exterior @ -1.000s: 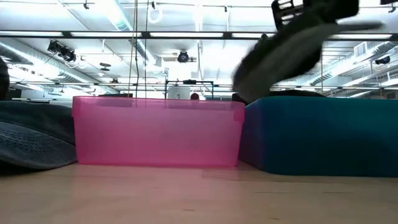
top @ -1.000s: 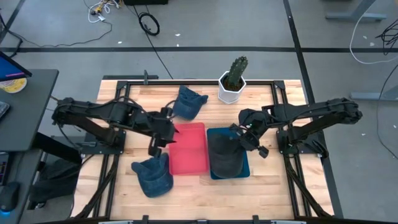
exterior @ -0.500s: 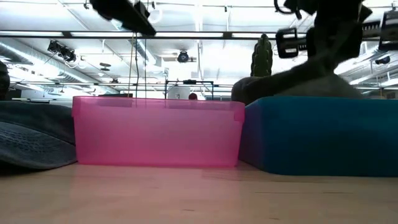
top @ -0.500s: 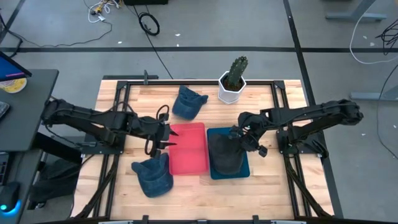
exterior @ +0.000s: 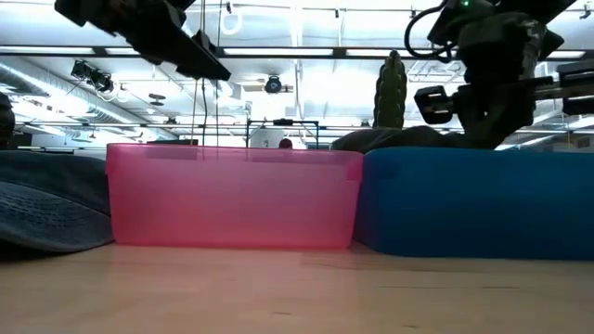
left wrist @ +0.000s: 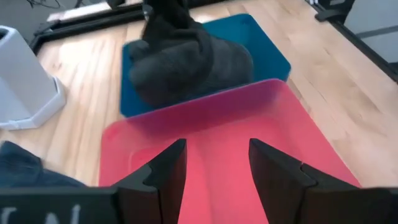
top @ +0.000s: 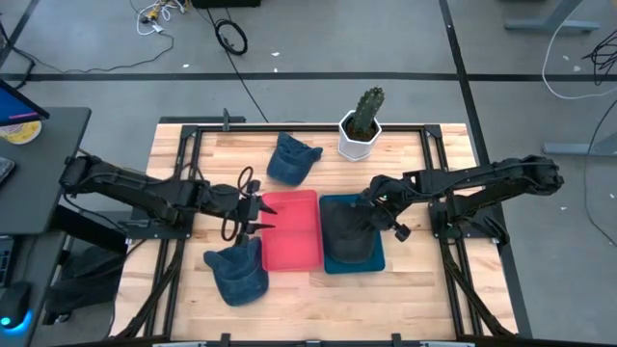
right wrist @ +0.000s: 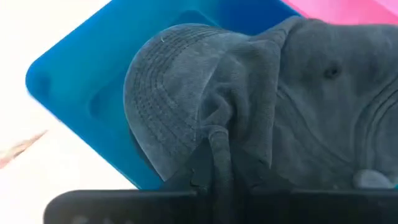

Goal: Pick & Place hat
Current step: Put the black cap into the blue bin

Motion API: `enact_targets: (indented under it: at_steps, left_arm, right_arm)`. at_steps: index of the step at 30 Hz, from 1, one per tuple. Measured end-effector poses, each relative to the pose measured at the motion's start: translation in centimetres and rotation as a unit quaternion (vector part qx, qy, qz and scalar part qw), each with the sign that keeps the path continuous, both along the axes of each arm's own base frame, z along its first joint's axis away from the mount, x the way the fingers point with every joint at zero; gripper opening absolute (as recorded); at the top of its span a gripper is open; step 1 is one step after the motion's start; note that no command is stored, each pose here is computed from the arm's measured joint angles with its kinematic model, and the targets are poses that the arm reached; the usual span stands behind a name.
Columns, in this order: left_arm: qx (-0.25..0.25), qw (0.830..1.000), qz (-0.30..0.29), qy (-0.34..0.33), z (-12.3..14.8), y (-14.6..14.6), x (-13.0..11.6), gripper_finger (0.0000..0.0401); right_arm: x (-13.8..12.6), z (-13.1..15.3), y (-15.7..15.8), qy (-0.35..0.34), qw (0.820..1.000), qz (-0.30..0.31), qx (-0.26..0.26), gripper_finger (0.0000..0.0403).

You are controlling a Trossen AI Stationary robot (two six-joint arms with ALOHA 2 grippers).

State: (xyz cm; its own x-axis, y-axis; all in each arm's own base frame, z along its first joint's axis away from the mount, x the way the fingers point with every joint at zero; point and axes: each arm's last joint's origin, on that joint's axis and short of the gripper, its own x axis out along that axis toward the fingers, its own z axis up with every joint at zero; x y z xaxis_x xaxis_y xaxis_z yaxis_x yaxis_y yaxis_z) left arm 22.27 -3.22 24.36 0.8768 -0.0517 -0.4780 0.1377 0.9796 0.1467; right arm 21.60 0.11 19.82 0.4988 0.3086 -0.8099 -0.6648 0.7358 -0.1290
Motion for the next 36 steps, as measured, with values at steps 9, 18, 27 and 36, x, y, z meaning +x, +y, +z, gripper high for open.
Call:
enact_targets:
  at_steps: [9, 18, 27, 36]
  left_arm:
    - [-0.012, 1.0, 0.009, 0.0, -0.1, 0.2, -0.2, 0.0177]
    - [-0.003, 1.0, 0.005, 0.001, -0.1, 0.2, -0.2, 0.0177]
    - [0.001, 1.0, 0.004, 0.001, 0.0, 0.2, -0.3, 0.0177]
    - [-0.002, 1.0, 0.005, 0.004, 0.0, 0.2, -0.4, 0.0177]
  right_arm:
    - [0.1, 0.1, -0.1, 0.018, 0.997, -0.074, 0.018, 0.0077]
    - [-0.2, 1.0, -0.3, 0.013, 0.994, -0.109, 0.001, 0.019]
    - [-0.7, 4.0, -0.3, -0.019, 0.987, -0.158, 0.027, 0.024]
    - [-1.5, 3.0, -0.1, 0.036, 0.98, -0.196, 0.023, 0.0216]
